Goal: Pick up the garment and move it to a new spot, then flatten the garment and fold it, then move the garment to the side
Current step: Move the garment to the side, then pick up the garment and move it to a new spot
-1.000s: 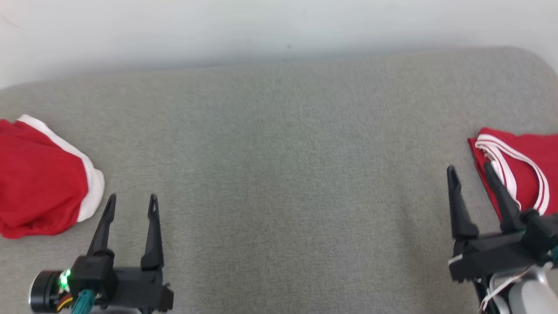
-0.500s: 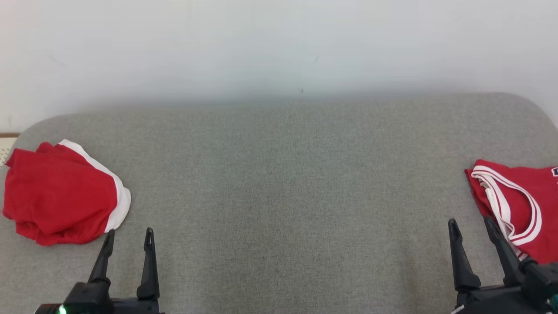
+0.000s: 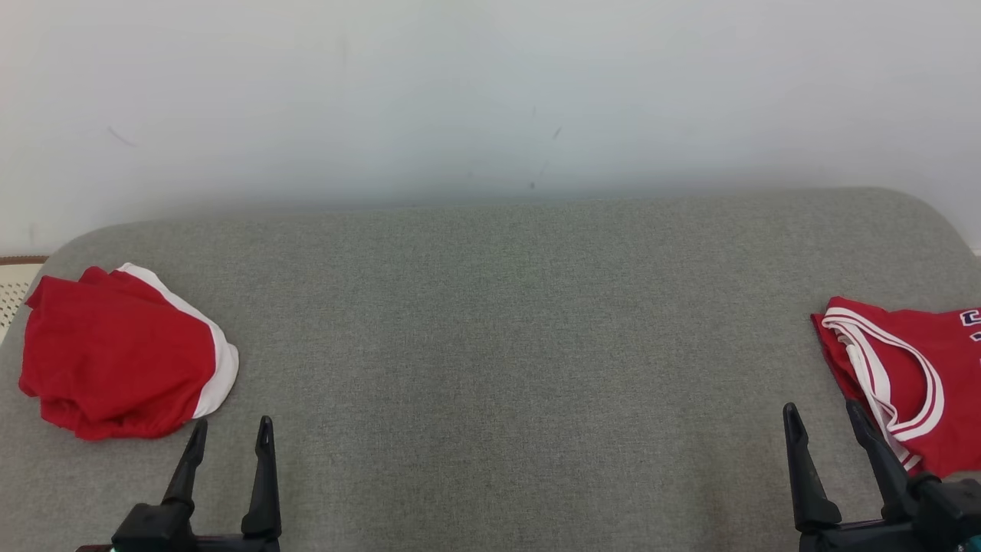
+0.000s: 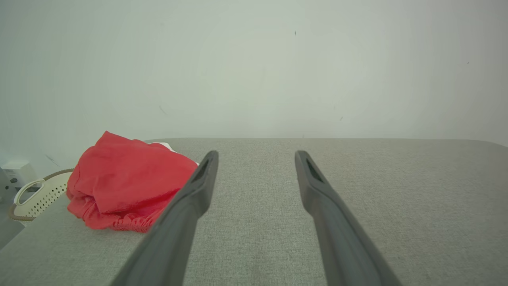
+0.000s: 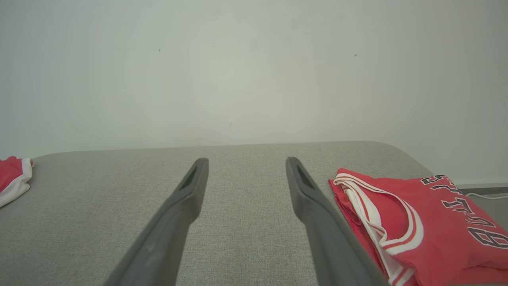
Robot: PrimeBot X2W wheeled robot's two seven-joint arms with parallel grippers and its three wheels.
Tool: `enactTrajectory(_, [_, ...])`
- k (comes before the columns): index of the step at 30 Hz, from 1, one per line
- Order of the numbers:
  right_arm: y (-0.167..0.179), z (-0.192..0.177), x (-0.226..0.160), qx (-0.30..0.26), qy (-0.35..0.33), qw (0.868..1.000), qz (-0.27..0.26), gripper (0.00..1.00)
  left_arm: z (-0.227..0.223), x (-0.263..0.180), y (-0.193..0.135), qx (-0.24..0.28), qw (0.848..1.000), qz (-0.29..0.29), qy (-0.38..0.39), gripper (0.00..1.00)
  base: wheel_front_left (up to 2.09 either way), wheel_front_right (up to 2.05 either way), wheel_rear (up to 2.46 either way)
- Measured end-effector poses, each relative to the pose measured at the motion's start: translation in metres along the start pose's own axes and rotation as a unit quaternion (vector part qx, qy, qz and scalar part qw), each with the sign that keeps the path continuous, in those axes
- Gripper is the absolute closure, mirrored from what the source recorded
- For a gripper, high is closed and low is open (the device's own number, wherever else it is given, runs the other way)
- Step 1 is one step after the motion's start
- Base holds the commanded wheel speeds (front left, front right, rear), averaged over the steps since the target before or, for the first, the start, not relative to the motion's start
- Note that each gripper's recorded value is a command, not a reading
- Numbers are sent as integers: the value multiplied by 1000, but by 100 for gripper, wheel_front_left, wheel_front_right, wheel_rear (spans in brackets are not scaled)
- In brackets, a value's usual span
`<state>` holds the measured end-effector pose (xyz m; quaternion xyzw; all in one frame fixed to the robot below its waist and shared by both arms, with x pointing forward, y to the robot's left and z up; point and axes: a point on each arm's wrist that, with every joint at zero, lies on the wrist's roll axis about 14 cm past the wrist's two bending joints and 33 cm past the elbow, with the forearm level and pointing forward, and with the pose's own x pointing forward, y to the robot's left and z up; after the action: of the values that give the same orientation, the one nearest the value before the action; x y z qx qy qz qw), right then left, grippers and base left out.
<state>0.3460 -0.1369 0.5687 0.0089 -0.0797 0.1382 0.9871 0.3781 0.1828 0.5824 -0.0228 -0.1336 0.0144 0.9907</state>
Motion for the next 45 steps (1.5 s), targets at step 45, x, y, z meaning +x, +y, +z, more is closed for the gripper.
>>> enactTrajectory(45, [92, -12, 48, 43, 3, 988, 149, 0, 27, -39, 77, 35, 992, 116, -32, 0, 0, 0, 0])
